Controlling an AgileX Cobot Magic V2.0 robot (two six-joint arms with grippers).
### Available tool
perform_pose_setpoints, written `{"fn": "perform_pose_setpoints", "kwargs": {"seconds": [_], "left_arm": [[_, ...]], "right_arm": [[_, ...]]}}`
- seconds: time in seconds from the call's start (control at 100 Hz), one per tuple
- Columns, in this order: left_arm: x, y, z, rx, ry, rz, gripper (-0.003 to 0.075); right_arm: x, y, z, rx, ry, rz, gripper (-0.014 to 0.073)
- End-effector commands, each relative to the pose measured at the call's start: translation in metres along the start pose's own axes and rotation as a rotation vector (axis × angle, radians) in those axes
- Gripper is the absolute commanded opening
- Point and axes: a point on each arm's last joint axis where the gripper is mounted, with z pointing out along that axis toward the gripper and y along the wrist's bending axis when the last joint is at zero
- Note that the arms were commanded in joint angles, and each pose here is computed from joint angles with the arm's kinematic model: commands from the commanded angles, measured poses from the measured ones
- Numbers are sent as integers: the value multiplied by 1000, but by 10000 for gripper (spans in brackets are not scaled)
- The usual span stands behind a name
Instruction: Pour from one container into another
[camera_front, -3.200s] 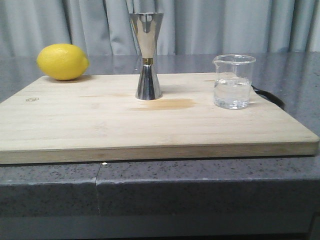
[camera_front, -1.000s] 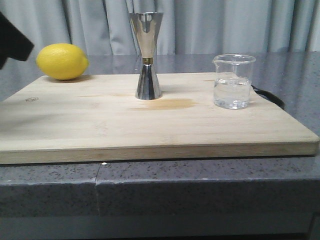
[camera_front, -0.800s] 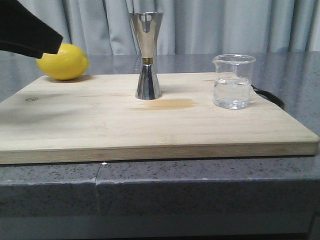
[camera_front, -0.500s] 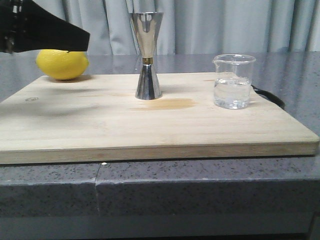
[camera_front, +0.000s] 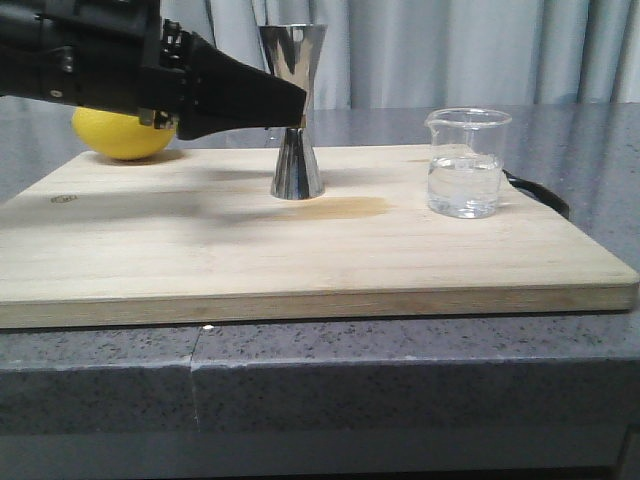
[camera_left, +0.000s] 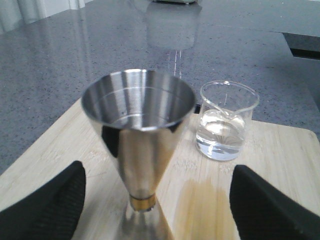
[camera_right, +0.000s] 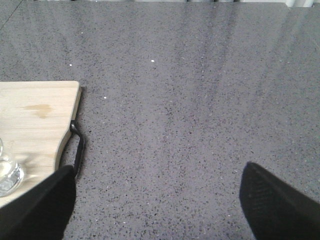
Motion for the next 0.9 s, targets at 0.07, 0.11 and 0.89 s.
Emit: {"fn": "perform_pose_setpoints", "kwargs": {"seconds": [0.07,0.11,0.89], "left_arm": [[-33,4,12,29,-133,49,547],[-34,5,14,33,-136,55,547],[-44,2,15,94,-188,77,250]], "right_arm": [[-15,0,-5,-4,-95,-16,604],[-15,0,-5,-4,-95,-16,604],[-15,0,-5,-4,-95,-16,604]]}}
